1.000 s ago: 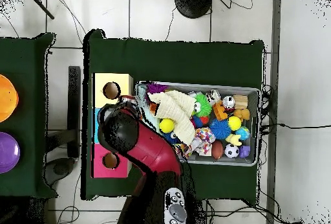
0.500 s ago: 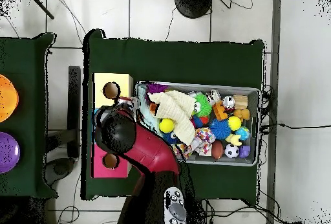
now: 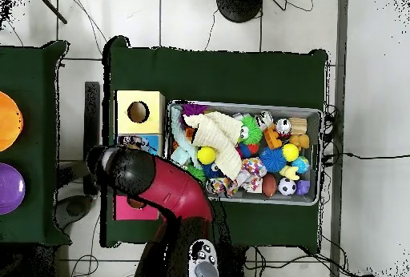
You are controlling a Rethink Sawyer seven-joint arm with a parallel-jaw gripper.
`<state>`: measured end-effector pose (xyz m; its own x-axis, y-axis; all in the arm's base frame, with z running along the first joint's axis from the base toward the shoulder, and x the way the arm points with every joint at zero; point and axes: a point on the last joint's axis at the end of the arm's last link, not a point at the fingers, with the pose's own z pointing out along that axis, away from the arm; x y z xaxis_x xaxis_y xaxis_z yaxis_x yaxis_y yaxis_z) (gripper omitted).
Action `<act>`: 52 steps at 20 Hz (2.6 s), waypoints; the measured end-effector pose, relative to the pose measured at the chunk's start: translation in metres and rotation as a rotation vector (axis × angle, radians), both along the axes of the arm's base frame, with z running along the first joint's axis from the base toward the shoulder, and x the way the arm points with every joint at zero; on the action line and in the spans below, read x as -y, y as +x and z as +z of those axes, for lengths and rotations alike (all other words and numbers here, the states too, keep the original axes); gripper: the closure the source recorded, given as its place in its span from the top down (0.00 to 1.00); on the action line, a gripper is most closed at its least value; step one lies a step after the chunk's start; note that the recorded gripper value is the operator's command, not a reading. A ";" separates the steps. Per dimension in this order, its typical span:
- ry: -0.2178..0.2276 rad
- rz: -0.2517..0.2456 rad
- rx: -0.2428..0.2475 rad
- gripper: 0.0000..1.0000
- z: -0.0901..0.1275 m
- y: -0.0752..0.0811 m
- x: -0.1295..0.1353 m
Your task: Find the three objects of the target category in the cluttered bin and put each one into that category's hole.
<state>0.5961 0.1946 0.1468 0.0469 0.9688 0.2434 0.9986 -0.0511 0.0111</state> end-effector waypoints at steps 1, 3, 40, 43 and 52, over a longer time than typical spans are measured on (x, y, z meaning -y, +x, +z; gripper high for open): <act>0.007 0.021 -0.016 0.00 0.003 -0.005 -0.005; 0.011 0.050 -0.034 0.00 0.007 -0.012 -0.012; -0.006 0.008 -0.020 0.00 -0.055 -0.008 -0.011; -0.004 0.012 -0.019 0.00 -0.061 -0.010 -0.016; 0.005 0.011 -0.028 1.00 -0.066 -0.016 -0.018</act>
